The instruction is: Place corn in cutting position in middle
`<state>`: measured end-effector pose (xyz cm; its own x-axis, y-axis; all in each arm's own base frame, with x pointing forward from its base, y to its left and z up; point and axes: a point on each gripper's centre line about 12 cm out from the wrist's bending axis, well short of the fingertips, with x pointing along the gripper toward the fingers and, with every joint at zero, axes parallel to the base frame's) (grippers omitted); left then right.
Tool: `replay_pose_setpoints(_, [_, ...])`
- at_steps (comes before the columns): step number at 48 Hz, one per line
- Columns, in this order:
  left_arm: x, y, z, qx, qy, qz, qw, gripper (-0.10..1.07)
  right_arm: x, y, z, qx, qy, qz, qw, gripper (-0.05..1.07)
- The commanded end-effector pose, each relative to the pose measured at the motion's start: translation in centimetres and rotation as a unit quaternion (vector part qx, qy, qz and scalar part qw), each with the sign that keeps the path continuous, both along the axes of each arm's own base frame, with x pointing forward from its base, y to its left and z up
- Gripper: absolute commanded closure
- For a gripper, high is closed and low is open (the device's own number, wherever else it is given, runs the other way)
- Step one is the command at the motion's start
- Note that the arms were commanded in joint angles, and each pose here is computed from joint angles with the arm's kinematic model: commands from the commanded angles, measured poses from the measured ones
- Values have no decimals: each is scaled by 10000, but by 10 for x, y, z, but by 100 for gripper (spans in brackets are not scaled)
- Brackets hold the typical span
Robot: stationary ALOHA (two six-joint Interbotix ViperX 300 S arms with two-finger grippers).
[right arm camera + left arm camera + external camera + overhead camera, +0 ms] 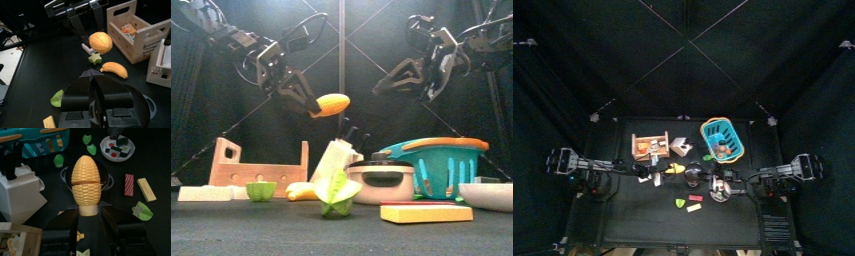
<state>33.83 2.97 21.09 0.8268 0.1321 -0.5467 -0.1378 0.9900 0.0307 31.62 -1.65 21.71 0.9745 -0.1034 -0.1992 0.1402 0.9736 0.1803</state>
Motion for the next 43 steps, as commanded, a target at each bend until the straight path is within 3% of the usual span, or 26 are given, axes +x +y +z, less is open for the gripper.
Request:
replay_pose_setpoints(1, [-2, 0, 9, 0, -133, -13, 9999, 58, 7, 0, 10, -19, -152, 11, 9999, 72])
replay_pose_setpoints(13, [-15, -4, 1, -81, -53, -57, 9999, 58, 6, 1, 6, -24, -98, 31, 9999, 72])
replay_pose_setpoints(22, [-26, -8, -20, -239, 240, -31, 9994, 58, 4, 2, 0, 2, -14, 19, 10000, 72])
replay_pose_setpoints(26, [-30, -10, -30, -393, 376, 86, 9985, 58, 4, 2, -1, 9, 0, 18, 10000, 72])
replay_pose_setpoints(30, [-32, -11, -35, -803, 420, 360, 9952, 58, 5, 2, -2, 10, 23, 18, 10000, 72])
replay_pose_setpoints(33, [-34, -17, -38, -1283, 425, 595, 9890, 58, 6, 2, -4, 11, 54, 19, 10000, 72])
replay_pose_setpoints(38, [-40, -37, -47, -2042, 601, 956, 9724, 58, 7, 2, -5, 16, 69, 20, 10000, 72])
replay_pose_setpoints(43, [-48, -49, -55, -2651, 851, 1460, 9493, 59, 9, 2, -6, 16, 84, 20, 10000, 72])
